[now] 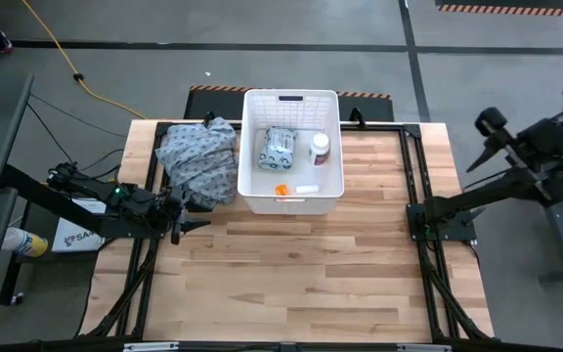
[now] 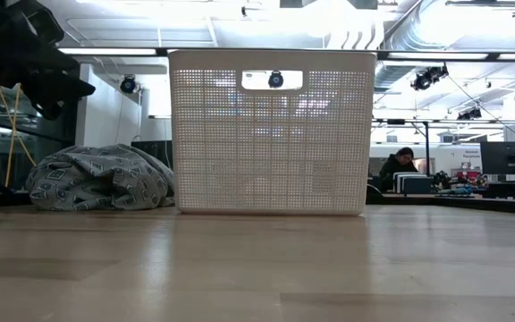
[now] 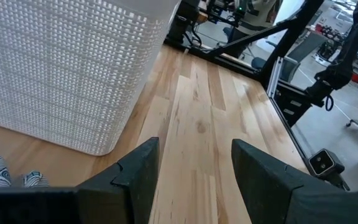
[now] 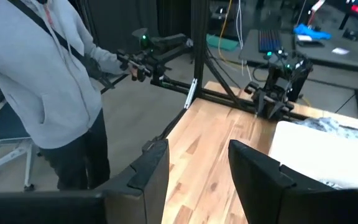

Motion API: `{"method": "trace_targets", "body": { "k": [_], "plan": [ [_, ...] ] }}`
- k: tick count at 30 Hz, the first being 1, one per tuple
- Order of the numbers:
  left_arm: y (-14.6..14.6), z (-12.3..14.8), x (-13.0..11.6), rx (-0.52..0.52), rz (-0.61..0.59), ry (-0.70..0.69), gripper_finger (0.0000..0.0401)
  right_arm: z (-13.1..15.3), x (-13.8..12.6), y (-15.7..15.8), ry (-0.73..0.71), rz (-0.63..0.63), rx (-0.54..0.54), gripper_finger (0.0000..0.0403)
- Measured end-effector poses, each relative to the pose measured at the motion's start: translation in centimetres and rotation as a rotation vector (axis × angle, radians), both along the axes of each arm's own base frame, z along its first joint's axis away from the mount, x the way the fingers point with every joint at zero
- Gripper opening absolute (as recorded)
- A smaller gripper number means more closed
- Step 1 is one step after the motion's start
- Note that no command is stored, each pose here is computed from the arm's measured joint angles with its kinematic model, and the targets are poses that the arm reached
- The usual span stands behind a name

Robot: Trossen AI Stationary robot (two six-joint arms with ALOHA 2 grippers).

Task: Pick & place medical supplies in basket/bin
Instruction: Return to Home Position

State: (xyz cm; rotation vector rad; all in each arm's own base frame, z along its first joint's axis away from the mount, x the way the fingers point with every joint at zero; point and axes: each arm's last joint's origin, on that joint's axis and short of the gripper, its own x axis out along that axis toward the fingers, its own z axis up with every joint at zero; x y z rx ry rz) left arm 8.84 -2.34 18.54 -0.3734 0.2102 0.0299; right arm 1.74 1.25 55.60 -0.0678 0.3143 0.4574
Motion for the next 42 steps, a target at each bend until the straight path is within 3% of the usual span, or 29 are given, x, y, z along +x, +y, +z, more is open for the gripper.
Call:
{"method": "trace_targets", "body": {
  "k": [12, 18, 25, 30, 36, 42],
  "plan": [
    [0.0, 0.0, 0.0, -0.020, 0.008, 0.000, 0.0232, -1.1, -5.1, 0.1, -0.094, -0.013, -0.028, 0.0158],
    [0.0, 0.0, 0.0, -0.018, 0.017, 0.000, 0.0232, -4.3, -6.6, 0.2, -0.123, -0.023, -0.009, 0.0154],
    [0.0, 0.0, 0.0, -0.021, 0.018, 0.001, 0.0232, -10.1, -7.8, 0.1, -0.233, -0.077, 0.067, 0.0158],
    [0.0, 0.0, 0.0, -0.023, 0.018, 0.001, 0.0232, -13.8, -8.1, 0.1, -0.305, -0.099, 0.106, 0.0154],
    [0.0, 0.0, 0.0, -0.028, 0.019, 0.003, 0.0232, -16.3, -7.9, 0.1, -0.448, -0.094, 0.125, 0.0154],
    [0.0, 0.0, 0.0, -0.028, 0.019, 0.002, 0.0232, -18.4, -5.3, -0.1, -0.479, -0.107, 0.133, 0.0152]
  ]
}}
